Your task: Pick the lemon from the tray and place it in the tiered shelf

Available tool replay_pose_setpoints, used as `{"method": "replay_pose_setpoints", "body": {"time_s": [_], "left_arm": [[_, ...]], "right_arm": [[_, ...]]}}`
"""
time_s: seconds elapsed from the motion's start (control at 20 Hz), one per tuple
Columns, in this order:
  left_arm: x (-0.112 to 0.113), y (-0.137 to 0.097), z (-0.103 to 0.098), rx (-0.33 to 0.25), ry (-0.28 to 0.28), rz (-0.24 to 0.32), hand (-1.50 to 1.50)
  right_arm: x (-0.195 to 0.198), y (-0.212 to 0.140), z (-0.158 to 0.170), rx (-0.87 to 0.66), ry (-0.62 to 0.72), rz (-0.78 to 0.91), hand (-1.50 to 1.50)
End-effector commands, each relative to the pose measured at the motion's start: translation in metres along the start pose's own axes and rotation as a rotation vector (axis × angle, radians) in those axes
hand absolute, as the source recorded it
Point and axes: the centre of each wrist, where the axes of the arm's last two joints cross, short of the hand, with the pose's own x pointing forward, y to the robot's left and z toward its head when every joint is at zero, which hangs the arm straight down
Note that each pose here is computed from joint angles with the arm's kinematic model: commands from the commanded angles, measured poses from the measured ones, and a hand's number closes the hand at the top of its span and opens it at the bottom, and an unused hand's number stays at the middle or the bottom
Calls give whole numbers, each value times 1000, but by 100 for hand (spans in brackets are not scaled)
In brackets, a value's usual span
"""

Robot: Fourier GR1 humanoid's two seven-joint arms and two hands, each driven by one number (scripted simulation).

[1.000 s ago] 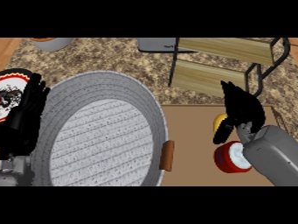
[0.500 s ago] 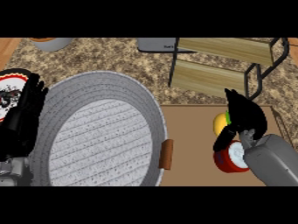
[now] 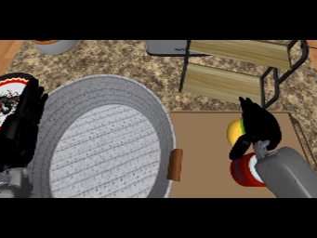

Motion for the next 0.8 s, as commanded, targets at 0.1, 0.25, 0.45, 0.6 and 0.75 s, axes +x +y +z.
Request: {"method": "replay_pose_setpoints", "body": {"time_s": [0.1,0.25,0.45,0.6,0.75], "left_arm": [[-6,0,-10,-7,4,46,0],[-14,-15,-6,5,6,15,0],[-5,-1,-5,-18,10,31,0],[-7,-4,2,-6,14,36,0],[-9,-6,2,-8,3,32,0]], "right_arm": [[-10,-2,-26,27,17,1,-150],[-10,13,-8,52,27,-5,-150],[-8,42,-18,114,-9,43,150],[-3,28,-19,38,-53,122,150],[15,48,-4,-35,-64,142,150]]}}
